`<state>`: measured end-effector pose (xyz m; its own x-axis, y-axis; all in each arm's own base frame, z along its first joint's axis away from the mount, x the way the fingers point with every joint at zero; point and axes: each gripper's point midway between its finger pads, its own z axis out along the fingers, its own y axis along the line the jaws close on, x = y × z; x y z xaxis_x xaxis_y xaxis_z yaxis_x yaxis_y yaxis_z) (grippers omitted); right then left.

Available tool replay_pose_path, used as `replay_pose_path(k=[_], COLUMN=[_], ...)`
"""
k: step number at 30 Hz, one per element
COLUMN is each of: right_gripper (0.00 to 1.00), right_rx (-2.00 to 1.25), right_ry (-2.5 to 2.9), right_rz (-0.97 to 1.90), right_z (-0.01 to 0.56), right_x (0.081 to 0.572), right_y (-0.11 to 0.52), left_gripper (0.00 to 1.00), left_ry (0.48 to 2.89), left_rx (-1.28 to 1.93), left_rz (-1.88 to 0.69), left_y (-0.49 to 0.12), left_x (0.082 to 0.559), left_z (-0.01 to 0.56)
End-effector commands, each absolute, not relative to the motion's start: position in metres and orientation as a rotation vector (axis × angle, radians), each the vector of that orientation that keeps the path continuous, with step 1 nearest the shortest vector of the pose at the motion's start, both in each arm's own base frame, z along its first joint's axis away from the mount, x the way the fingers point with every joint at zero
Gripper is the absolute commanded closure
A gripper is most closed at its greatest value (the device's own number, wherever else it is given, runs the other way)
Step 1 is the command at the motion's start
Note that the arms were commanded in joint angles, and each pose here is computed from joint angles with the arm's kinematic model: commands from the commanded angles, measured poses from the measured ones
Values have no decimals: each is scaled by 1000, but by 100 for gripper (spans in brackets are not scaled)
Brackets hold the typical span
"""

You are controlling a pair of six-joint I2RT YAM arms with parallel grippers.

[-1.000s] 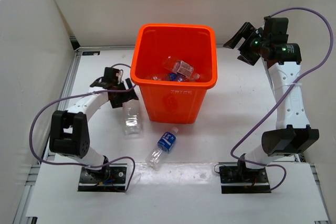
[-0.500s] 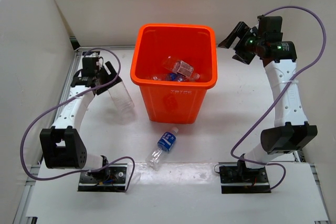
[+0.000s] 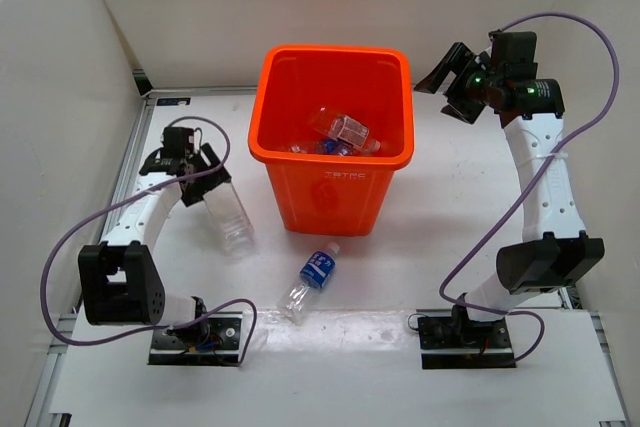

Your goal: Put the plastic bottles in the bin

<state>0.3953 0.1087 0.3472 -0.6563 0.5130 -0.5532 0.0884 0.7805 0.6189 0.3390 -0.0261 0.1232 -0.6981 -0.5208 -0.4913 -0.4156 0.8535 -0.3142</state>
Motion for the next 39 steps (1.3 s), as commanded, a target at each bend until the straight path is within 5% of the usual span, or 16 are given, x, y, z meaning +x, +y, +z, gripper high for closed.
replay_pose_path(k=[1, 5, 10, 12, 30, 39], right_gripper=[10, 10, 10, 10, 10, 10], right_rx=[428, 433, 459, 466, 509, 513], right_ry=[2156, 2168, 2179, 2177, 2198, 2197], right_rz=[753, 750, 748, 748, 750, 762], right_z=[365, 360, 353, 353, 338, 339], right_x=[393, 392, 390, 389, 397, 401], right_y=[109, 107, 103, 100, 93, 94], left_gripper=[45, 35, 5, 0, 0, 0], left_ry=[2519, 2591, 2655, 2668, 2644, 2728], left_rx=[-772, -842, -911, -918, -531, -480], left_rz=[-179, -181, -203, -223, 22, 8], left_y=[-22, -26, -33, -36, -27, -33], left_x=[307, 285, 269, 267, 302, 277], left_z=[103, 81, 61, 58, 106, 88])
